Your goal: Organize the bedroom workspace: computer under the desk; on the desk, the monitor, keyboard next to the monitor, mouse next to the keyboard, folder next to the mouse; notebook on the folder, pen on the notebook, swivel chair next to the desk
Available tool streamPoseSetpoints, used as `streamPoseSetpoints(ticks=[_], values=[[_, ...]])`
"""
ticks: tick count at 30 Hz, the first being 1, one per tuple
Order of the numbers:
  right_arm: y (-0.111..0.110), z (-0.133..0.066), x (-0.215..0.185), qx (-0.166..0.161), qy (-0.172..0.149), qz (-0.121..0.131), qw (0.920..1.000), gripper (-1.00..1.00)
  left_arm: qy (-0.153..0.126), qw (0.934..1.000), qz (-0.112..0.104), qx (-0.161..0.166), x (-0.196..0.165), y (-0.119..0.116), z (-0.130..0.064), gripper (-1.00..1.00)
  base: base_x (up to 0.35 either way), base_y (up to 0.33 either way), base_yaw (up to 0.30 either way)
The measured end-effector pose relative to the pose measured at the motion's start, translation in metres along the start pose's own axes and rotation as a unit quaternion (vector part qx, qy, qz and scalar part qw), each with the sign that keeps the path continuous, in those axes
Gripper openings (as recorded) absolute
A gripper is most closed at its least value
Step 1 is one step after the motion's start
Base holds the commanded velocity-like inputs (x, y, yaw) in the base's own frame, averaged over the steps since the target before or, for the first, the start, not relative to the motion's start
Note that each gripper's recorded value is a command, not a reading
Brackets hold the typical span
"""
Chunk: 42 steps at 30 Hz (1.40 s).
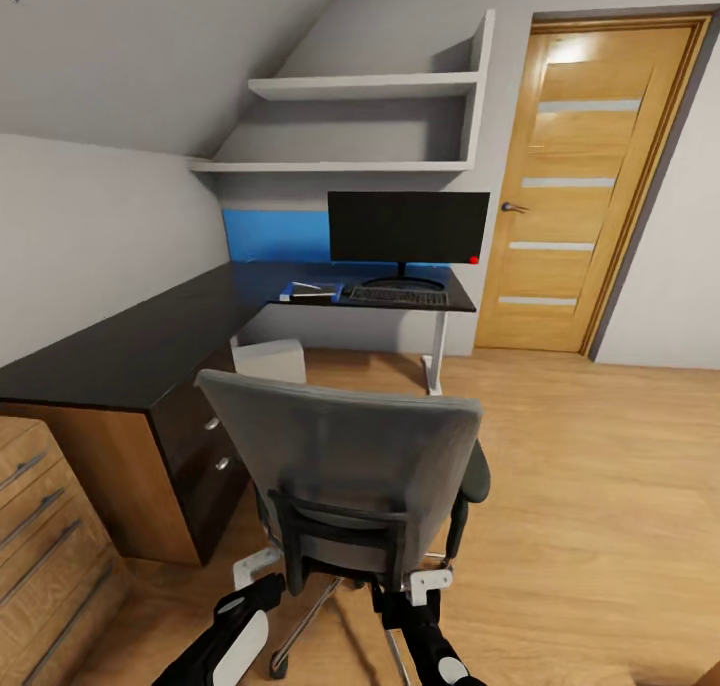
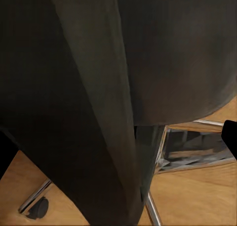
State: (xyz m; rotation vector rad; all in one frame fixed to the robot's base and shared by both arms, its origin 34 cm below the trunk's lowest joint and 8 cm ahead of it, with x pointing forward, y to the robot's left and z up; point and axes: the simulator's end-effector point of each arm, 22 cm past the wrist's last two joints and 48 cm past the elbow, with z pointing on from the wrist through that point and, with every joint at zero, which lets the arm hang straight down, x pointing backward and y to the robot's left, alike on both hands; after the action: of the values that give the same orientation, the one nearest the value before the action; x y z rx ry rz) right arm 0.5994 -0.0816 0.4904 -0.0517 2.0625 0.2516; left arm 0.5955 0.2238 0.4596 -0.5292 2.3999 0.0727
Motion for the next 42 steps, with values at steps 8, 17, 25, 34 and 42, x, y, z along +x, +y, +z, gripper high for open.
streamPoseSetpoints(ticks=[8, 17, 25, 34, 42], values=[[0.0, 0.0, 0.004, 0.0, 0.004, 0.0, 1.0, 1.0, 0.004, 1.0, 0.001, -0.001, 0.004, 0.001, 0.002, 1.0, 0.313, -0.127, 0.171], [0.0, 0.001, 0.009, -0.001, 0.009, 0.0, 1.0, 1.0, 0.009, 1.0, 0.002, -0.002, 0.008, 0.001, 0.004, 1.0, 0.314, -0.125, 0.162], [0.001, 0.001, 0.012, -0.002, 0.011, -0.001, 0.9999, 1.0, 0.011, 0.9999, 0.002, -0.004, 0.011, 0.002, 0.005, 1.0, 0.317, -0.105, 0.06], [-0.002, 0.001, 0.011, 0.002, 0.011, 0.003, 0.9999, 1.0, 0.01, 0.9999, 0.002, -0.004, 0.01, 0.002, 0.005, 1.0, 0.319, -0.057, 0.001], [-0.002, 0.001, 0.012, 0.0, 0.011, 0.0, 0.9999, 1.0, 0.012, 0.9999, 0.003, -0.006, 0.012, 0.004, 0.005, 1.0, 0.322, -0.001, 0.0]])
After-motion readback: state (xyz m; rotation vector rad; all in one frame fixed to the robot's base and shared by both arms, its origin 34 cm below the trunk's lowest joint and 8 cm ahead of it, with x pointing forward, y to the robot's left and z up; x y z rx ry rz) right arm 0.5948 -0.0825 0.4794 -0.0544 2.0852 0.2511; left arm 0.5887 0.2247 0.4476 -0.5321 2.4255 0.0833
